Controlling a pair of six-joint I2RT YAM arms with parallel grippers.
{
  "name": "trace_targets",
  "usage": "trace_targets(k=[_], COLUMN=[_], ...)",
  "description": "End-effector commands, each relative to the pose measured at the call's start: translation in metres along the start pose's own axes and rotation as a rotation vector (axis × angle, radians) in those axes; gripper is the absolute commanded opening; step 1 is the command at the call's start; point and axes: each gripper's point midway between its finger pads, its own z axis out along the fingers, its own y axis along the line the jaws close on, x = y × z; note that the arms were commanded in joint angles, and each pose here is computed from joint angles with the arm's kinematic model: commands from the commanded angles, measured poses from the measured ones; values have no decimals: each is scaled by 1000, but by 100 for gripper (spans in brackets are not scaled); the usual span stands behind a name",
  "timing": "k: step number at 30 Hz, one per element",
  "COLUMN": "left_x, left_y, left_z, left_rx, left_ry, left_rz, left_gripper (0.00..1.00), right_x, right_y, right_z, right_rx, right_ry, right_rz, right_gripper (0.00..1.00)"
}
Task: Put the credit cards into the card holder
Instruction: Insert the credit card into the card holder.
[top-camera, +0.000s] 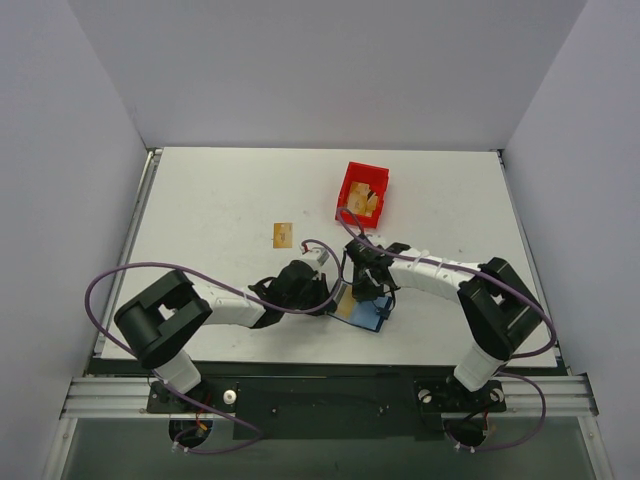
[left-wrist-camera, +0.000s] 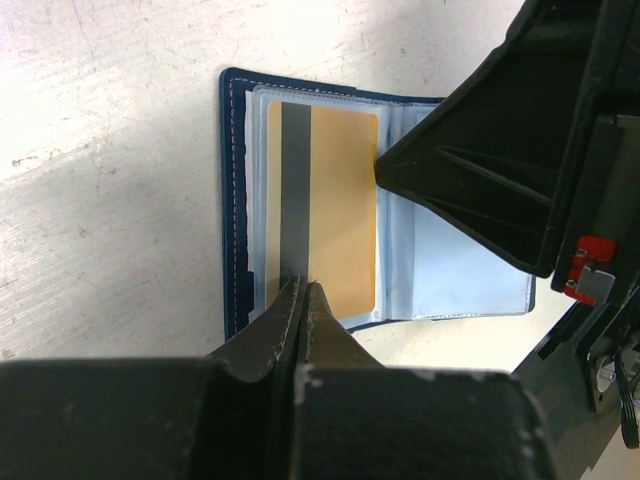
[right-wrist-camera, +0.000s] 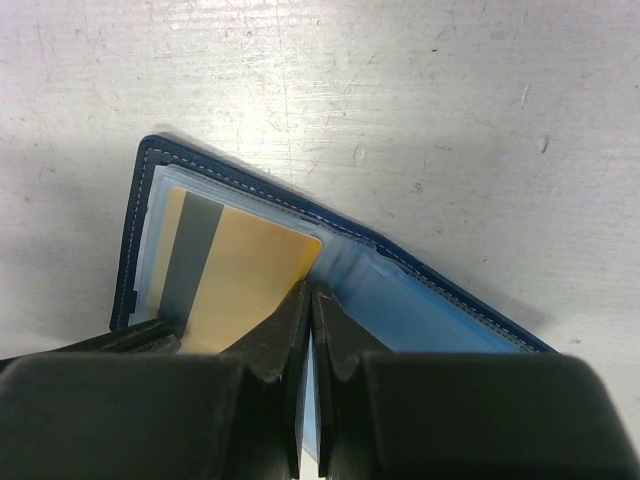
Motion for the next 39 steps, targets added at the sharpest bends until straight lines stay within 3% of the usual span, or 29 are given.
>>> trace_targets(k=[1,6,14,25,39], left_x=[12,-24,-63,-35,14], left_y=[9,-4,21,36,37], left_z=[-10,-19,-12,13,-11], left_rx=[-56,-60,-88,-93,-104], left_ry=[62,-5,-55,40,97], left_rz=[18,54,33,54,-6], left_gripper=[0,0,0,0,0], right_x=[12,14,16,22,16], right_y=[-13,-12,0,16,44], right_z=[8,12,16,28,34], right_rx=[65,55,-19,-139,-314], right_ry=[45,46,61,99,102], right_rz=[-23,-25,-49,-87,-189], right_gripper=[0,0,0,0,0])
